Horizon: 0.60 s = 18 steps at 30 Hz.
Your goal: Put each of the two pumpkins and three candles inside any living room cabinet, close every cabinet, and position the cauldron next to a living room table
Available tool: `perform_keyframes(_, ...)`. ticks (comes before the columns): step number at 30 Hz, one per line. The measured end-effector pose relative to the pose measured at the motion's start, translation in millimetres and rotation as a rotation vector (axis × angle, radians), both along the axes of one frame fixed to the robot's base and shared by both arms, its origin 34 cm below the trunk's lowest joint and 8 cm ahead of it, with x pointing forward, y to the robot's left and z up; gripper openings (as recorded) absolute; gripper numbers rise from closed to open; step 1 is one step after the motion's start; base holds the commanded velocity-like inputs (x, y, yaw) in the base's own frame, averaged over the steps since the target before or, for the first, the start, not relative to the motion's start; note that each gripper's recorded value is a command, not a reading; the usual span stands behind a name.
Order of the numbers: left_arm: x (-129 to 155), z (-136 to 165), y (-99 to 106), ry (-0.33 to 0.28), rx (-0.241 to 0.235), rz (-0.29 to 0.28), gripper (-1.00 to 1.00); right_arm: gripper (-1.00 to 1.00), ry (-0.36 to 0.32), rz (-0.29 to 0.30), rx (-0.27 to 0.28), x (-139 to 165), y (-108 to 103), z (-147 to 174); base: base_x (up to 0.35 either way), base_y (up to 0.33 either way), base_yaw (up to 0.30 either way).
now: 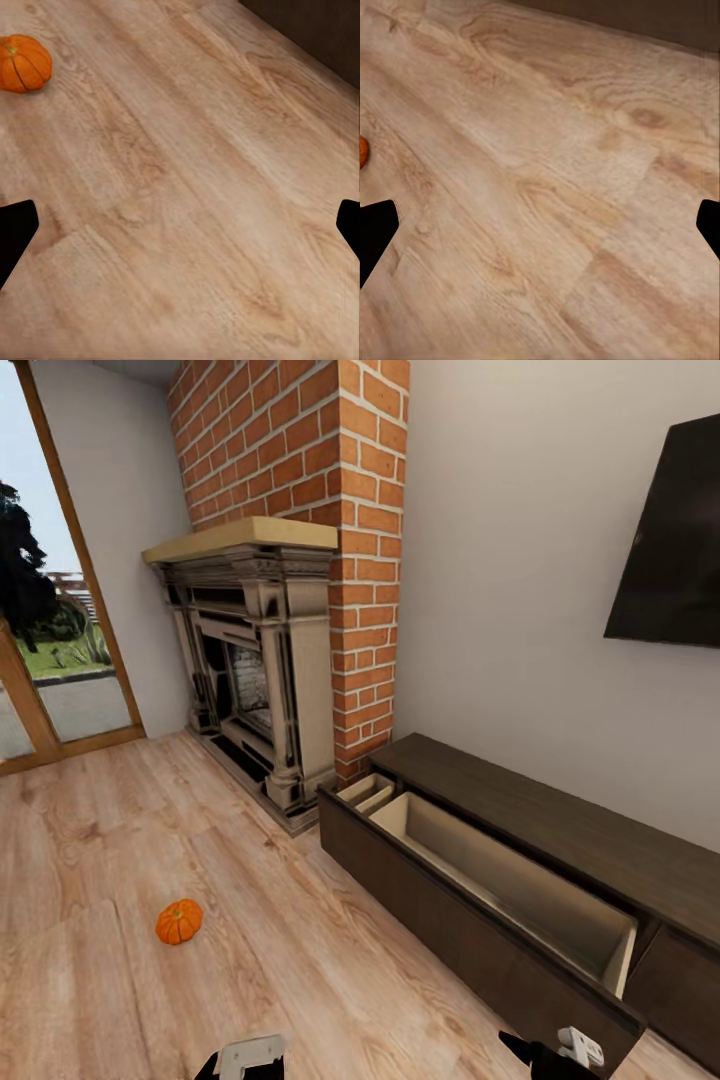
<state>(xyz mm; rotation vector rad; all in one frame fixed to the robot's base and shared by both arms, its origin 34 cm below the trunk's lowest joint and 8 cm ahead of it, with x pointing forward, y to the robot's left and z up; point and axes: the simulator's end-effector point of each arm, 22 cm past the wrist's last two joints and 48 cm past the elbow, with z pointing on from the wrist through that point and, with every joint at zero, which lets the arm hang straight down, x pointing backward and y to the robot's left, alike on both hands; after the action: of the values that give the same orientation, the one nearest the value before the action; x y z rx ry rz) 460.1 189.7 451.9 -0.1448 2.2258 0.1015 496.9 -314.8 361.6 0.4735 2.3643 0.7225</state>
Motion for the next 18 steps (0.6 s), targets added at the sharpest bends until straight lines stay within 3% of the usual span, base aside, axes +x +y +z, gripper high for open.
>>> perform_keyframes(18,5,31,4,0.024,0.013,0.012,1.00,1.00,0.026,0.019,-0.003,1,5,29,0.000,0.000,0.200)
